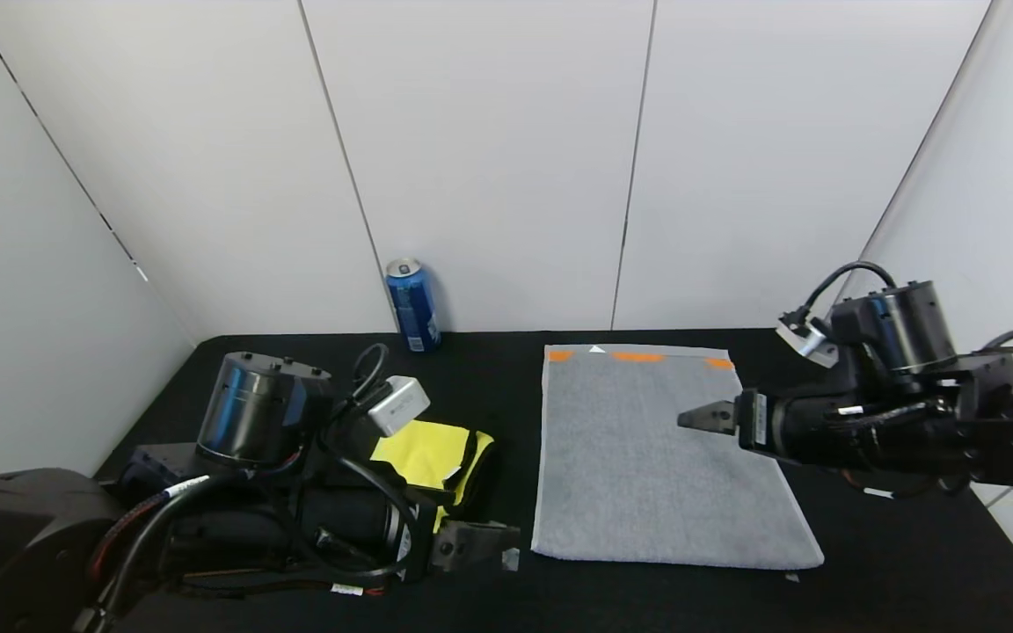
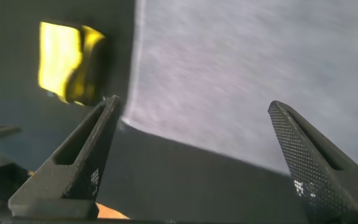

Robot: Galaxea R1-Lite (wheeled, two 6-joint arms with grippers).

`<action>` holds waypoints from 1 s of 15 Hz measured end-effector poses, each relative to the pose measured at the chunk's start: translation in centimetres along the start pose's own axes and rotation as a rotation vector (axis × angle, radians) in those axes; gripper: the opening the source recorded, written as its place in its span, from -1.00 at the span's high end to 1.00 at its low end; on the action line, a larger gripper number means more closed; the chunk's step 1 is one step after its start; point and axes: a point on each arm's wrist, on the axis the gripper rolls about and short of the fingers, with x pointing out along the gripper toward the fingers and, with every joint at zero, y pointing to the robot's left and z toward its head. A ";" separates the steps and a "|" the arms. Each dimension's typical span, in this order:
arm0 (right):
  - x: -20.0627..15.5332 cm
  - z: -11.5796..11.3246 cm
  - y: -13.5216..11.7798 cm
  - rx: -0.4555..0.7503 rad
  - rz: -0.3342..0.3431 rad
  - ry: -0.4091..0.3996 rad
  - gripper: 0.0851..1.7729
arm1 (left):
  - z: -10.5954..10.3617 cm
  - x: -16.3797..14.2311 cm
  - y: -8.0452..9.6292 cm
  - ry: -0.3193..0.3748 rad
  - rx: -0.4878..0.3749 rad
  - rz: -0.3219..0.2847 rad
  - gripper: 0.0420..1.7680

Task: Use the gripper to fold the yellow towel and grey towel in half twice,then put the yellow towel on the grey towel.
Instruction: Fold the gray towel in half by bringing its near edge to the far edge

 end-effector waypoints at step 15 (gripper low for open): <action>-3.1 -3.6 -9.1 0.027 -0.116 0.108 -0.93 | -2.6 8.0 1.3 0.108 0.020 -0.045 -0.94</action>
